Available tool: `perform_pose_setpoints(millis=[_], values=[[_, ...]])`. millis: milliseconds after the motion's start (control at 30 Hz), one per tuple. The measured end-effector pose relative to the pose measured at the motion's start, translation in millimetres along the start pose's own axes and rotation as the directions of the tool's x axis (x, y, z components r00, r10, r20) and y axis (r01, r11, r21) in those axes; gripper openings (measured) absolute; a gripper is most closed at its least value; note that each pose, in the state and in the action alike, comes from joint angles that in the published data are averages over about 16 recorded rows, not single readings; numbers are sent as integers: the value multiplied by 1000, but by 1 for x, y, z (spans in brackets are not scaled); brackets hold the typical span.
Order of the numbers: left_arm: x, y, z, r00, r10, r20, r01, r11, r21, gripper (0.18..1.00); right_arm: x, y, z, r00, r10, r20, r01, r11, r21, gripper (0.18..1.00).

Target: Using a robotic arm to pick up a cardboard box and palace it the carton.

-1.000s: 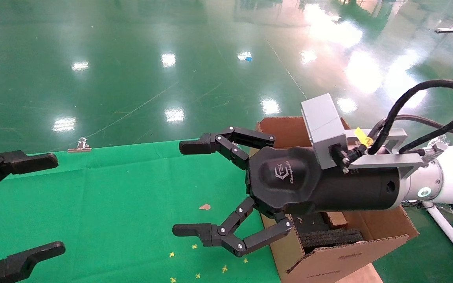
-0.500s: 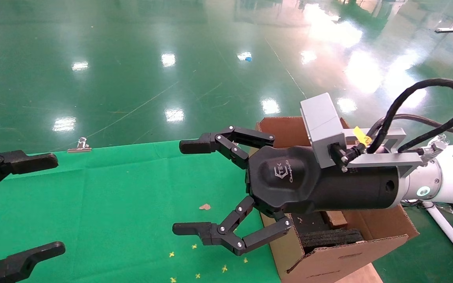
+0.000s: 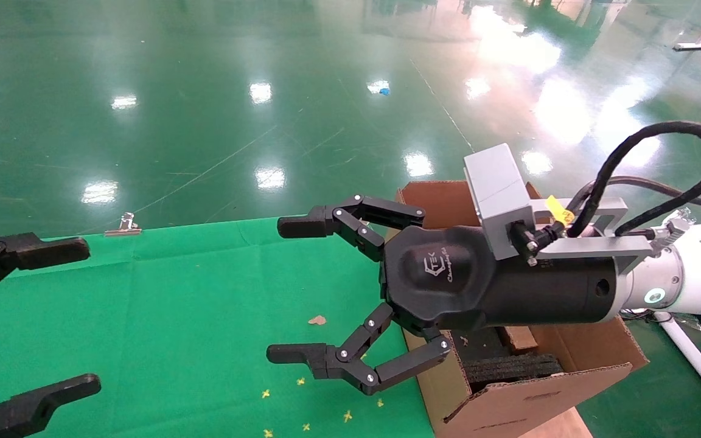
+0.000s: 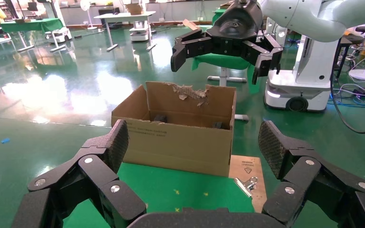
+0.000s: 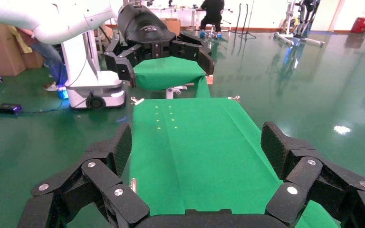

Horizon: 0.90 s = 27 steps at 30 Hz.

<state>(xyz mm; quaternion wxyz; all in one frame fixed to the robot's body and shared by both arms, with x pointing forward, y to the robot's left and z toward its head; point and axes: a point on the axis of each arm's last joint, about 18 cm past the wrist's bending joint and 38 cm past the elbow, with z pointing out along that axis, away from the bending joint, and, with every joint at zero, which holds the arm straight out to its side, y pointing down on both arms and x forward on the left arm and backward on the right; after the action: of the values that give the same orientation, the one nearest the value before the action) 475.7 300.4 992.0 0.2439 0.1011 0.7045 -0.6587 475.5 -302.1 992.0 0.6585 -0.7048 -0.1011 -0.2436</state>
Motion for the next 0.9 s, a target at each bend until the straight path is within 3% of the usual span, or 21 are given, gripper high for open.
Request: perform_pose_setpoints(millis=[900], values=[[0, 0, 0, 1000, 0, 0, 0, 1000, 0, 1001, 0, 0, 0, 1000, 0, 0, 0, 1000, 0, 1000]])
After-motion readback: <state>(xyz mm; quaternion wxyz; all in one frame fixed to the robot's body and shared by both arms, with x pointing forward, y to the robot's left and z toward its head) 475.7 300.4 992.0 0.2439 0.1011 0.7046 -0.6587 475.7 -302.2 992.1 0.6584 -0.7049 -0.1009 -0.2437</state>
